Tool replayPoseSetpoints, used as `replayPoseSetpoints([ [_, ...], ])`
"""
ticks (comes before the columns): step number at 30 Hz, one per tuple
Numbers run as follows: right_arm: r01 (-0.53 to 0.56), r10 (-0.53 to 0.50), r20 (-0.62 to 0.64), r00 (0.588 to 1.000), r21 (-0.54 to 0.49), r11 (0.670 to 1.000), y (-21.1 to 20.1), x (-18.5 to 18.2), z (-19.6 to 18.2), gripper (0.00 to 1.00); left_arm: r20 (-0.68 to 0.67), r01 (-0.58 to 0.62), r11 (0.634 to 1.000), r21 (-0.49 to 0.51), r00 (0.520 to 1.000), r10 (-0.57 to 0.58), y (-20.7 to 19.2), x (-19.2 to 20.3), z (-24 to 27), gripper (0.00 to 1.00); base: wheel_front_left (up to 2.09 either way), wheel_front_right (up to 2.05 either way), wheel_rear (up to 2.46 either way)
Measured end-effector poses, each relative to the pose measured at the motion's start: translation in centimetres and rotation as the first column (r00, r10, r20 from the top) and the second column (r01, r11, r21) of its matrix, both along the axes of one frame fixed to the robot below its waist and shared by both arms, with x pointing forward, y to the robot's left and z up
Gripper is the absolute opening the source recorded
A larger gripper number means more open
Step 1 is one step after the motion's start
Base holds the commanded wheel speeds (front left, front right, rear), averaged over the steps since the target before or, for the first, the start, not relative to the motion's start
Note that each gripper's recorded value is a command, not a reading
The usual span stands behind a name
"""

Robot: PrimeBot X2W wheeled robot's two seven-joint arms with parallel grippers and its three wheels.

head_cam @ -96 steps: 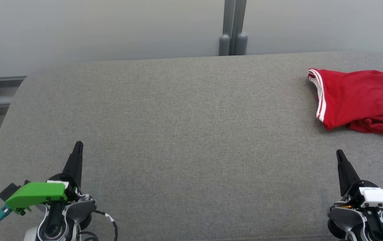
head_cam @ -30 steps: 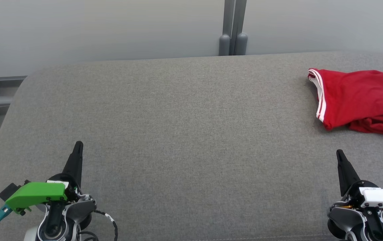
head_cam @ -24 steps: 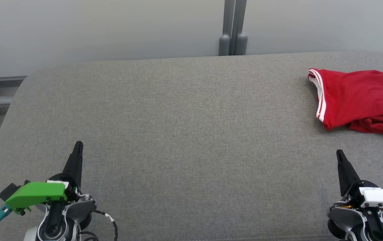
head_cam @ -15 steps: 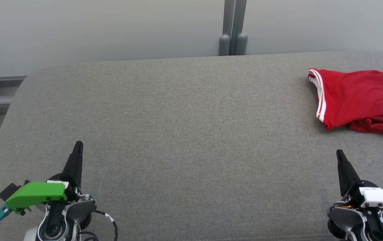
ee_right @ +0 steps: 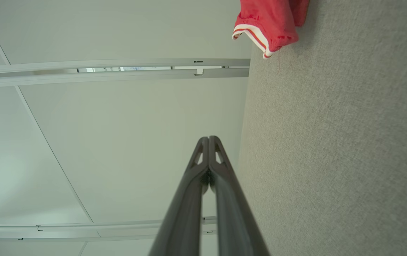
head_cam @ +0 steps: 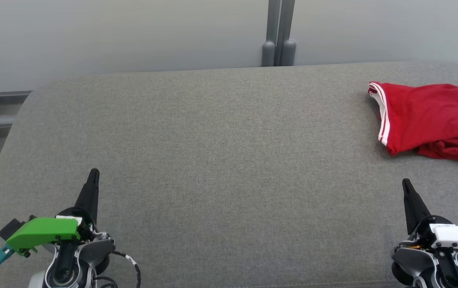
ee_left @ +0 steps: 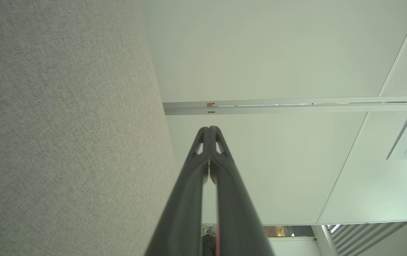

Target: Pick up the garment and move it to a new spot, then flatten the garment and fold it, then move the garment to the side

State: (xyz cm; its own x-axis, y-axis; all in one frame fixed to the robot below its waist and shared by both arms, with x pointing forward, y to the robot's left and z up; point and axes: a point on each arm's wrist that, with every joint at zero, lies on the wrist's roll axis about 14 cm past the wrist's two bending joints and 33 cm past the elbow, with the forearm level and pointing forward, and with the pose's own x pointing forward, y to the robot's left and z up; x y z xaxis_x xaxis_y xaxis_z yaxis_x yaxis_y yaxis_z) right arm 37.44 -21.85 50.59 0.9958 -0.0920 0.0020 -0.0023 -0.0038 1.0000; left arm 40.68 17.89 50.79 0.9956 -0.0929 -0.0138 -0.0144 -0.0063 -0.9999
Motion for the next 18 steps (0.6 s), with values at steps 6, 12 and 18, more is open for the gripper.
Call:
replayPoseSetpoints([
  [6, 0.0, 0.0, 0.0, 1.0, 0.0, 1.0, 0.0, 0.0, 0.0, 0.0, 0.0, 0.0, 1.0, 0.0, 1.0, 0.0, 0.0, 0.0, 0.0, 0.0, 0.0, 0.0, 0.0],
  [12, 0.0, 0.0, 0.0, 1.0, 0.0, 1.0, 0.0, 0.0, 0.0, 0.0, 0.0, 0.0, 1.0, 0.0, 1.0, 0.0, 0.0, 0.0, 0.0, 0.0, 0.0, 0.0, 0.0],
  [18, 0.0, 0.0, 0.0, 1.0, 0.0, 1.0, 0.0, 0.0, 0.0, 0.0, 0.0, 0.0, 1.0, 0.0, 1.0, 0.0, 0.0, 0.0, 0.0, 0.0, 0.0, 0.0, 0.0],
])
